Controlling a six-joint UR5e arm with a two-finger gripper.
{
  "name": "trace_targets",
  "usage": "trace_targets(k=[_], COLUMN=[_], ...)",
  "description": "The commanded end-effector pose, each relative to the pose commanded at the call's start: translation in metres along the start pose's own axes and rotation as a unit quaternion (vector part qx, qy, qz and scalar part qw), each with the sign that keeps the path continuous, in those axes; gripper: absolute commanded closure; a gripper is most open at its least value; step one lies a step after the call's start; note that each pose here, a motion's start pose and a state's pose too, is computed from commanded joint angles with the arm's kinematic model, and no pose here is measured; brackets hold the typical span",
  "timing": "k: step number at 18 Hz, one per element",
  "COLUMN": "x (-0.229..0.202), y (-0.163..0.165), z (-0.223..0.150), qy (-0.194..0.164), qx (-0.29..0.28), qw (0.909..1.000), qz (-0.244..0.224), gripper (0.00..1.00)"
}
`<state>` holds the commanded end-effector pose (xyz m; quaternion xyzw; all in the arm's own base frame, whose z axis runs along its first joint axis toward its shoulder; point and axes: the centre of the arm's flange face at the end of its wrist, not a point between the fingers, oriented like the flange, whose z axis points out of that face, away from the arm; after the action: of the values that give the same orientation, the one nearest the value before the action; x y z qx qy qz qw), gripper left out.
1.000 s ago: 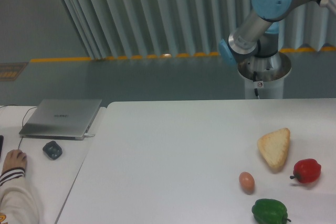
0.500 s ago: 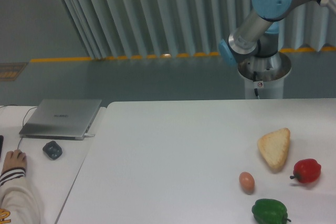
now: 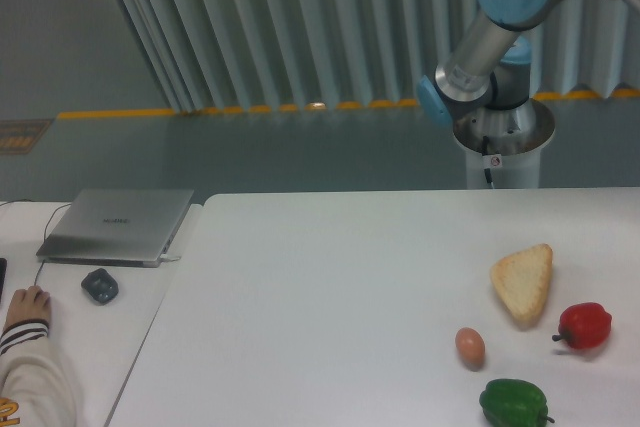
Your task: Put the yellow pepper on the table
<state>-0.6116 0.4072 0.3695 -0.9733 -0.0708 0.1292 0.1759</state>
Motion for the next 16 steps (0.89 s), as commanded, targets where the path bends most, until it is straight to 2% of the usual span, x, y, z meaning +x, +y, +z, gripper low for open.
trace_targets(k=[5,6,9,11,13,16], x=[0.021,0.029,0.047,0.07,0.086,0.131], y=[-0.009,-0.014,-0.023,-0.034,-0.042,-0.067], z=[-0.033,-0.038,-0.052,-0.053,-0.056,-0.053], qy=[0.045,0.062,0.12,0.135,0.134,0.11], qx=[-0.004,0.005,0.036,0.03,0.022,-0.048], qw=[0.999,0.998,0.9903,0.9891,0.9899,0.9927], qz=[-0.006,-0.009,-0.059,-0.051,-0.04,0.012], gripper=[0.35,0.35,0.35,0.35,0.35,0.35])
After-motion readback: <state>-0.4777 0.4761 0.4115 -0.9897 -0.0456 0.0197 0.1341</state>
